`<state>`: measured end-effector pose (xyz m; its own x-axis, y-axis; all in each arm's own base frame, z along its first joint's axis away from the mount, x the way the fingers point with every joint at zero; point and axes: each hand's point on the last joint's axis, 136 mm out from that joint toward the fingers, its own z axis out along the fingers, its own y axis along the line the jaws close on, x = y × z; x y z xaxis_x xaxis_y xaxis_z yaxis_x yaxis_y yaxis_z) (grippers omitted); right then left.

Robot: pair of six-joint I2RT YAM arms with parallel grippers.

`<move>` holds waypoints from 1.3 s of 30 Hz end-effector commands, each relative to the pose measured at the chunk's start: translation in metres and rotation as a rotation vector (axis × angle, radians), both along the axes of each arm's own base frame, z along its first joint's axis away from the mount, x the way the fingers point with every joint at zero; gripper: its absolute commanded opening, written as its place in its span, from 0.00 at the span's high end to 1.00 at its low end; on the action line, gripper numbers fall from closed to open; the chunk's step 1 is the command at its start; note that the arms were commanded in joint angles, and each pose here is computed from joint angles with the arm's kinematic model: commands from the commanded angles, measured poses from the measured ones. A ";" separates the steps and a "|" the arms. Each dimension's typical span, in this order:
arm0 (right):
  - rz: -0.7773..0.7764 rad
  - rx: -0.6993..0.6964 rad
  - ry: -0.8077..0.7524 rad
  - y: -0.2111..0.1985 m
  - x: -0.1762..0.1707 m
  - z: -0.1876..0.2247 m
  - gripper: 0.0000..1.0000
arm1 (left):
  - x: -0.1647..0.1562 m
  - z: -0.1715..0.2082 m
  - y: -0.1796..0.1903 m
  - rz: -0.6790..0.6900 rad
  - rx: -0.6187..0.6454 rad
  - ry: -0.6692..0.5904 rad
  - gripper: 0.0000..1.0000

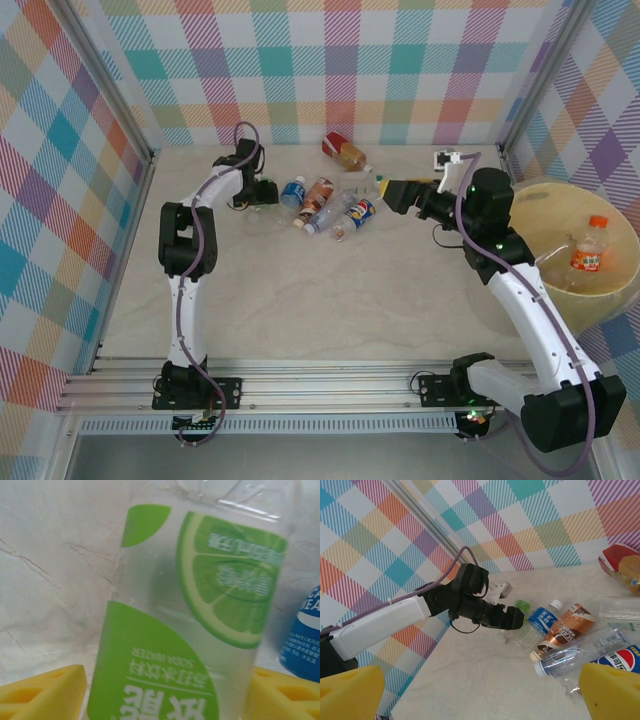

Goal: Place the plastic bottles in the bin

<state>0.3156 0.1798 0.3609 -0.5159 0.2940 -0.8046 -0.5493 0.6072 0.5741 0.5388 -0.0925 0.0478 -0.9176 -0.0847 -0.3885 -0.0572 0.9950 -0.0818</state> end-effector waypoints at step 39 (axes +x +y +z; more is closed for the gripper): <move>0.063 0.092 0.287 0.079 0.045 -0.046 0.00 | -0.124 0.166 -0.103 -0.307 -0.350 -0.409 0.59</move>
<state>0.3621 0.2464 0.2900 -0.7354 0.3059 -0.6047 -0.3537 0.5879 0.7275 0.4270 -0.1694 0.1893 -0.7486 -0.0753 -0.6588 0.2155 0.9119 -0.3492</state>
